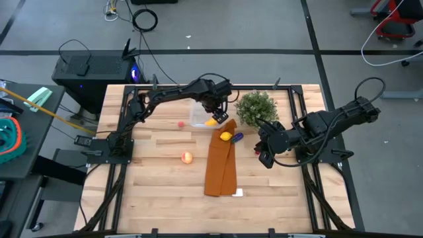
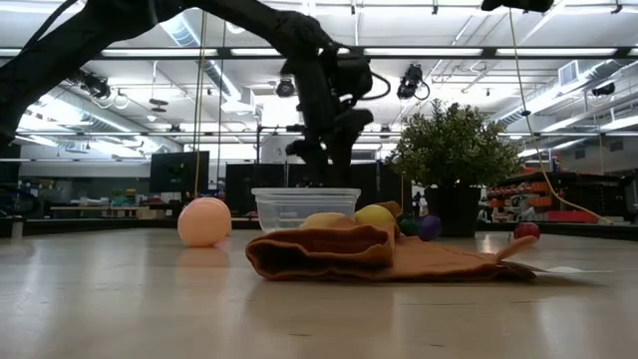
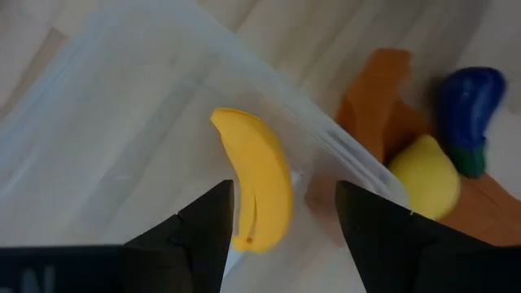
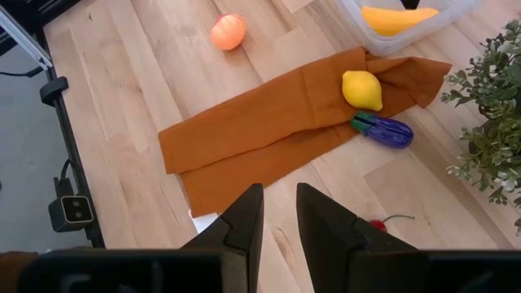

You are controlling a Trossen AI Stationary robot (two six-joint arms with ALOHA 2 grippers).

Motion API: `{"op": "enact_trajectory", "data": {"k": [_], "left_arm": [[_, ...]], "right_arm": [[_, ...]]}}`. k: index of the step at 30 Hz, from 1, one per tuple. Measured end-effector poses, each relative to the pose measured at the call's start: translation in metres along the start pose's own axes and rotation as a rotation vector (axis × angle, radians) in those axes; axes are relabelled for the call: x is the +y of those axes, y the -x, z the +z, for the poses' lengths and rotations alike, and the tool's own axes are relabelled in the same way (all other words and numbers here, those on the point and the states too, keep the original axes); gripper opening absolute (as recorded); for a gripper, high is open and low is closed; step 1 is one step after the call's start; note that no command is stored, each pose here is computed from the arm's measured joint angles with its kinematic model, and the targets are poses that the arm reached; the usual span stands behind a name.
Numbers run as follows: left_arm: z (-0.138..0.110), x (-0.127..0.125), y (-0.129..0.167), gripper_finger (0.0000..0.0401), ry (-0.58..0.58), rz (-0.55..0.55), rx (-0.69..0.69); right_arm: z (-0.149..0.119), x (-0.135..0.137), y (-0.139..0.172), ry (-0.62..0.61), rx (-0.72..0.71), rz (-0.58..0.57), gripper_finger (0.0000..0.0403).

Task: Pick and placing Produce into tupperware
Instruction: Put the light orange peach into the transparent bin

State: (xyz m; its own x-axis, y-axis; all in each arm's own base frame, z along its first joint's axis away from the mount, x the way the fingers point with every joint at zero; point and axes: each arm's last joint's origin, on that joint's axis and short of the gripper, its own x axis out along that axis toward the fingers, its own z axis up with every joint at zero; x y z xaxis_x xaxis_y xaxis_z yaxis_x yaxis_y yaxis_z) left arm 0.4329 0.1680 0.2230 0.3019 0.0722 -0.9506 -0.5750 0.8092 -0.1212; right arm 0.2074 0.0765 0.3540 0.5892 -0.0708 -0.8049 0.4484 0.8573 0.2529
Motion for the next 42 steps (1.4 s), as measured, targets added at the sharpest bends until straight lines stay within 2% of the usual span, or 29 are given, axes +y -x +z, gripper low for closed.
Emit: {"op": "enact_trajectory", "data": {"k": [12, 20, 26, 30, 42], "left_arm": [[0.004, -0.007, 0.055, 0.0220, -0.093, 0.040, 0.044], [-0.005, -0.023, 0.087, 0.0217, -0.157, 0.039, 0.092], [-0.022, -0.033, 0.104, 0.0221, -0.204, 0.050, 0.154], [-0.031, -0.043, 0.125, 0.0217, -0.220, 0.035, 0.109], [-0.065, -0.071, 0.189, 0.0217, -0.117, -0.037, -0.019]], "right_arm": [[0.000, 0.000, 0.000, 0.002, 0.000, 0.000, 0.0083], [0.000, 0.000, 0.000, 0.003, 0.000, 0.000, 0.0083], [0.000, 0.000, 0.000, 0.003, 0.000, -0.001, 0.0083], [0.000, 0.000, 0.000, 0.009, 0.001, -0.001, 0.0083], [0.000, 0.000, 0.000, 0.023, 0.001, -0.002, 0.0083]]}}
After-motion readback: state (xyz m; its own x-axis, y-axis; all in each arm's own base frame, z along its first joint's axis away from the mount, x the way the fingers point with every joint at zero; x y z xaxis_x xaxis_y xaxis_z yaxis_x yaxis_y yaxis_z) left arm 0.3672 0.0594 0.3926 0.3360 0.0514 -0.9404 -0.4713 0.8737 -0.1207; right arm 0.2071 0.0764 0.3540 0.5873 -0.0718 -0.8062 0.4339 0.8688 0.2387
